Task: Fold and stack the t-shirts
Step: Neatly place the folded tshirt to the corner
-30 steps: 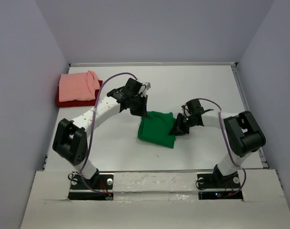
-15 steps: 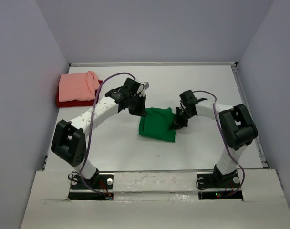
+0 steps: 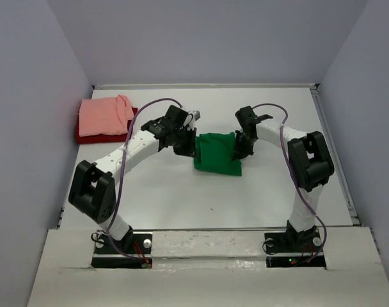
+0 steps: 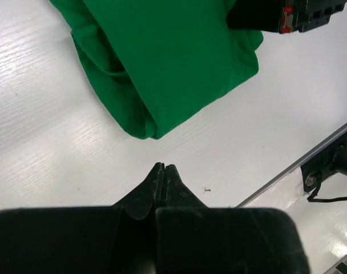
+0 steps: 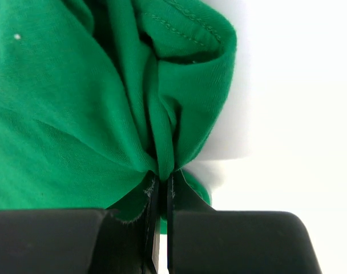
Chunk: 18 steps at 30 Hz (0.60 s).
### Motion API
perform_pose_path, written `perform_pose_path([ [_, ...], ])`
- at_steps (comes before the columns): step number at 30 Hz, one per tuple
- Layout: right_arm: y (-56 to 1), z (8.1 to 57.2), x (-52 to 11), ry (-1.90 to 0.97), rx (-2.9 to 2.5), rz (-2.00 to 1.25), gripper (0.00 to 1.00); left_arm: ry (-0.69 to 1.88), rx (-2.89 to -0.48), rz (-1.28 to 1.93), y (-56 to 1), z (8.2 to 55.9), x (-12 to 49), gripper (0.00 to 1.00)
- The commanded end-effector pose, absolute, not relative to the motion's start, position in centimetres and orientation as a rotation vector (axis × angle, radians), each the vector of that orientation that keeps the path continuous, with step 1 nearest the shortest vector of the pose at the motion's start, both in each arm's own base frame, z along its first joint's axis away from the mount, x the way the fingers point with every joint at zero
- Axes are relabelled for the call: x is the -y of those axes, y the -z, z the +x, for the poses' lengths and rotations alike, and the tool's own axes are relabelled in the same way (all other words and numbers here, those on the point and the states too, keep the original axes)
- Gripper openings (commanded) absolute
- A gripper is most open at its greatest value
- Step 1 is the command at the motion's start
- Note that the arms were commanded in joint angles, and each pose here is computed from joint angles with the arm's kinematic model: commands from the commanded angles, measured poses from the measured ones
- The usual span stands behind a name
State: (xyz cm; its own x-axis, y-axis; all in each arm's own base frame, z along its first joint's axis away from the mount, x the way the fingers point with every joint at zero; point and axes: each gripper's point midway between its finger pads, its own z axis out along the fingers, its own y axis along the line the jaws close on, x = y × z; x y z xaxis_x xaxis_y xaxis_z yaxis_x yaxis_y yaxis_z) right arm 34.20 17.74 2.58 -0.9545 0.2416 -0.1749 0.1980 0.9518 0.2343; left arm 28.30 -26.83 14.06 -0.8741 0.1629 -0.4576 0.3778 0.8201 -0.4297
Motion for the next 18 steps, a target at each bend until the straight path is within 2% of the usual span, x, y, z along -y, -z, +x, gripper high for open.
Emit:
perform_pose_path([
  [1, -2.7, 36.3, -14.3, -0.038, -2.879, 0.297, 0.0, 0.792, -2.561, 0.417, -15.4, 28.4, 27.4, 0.02],
  [18, -4.1, 43.6, -7.8, 0.287, -2.814, 0.372, 0.0, 0.834, -2.547, 0.426, -16.4, 28.0, 27.8, 0.02],
])
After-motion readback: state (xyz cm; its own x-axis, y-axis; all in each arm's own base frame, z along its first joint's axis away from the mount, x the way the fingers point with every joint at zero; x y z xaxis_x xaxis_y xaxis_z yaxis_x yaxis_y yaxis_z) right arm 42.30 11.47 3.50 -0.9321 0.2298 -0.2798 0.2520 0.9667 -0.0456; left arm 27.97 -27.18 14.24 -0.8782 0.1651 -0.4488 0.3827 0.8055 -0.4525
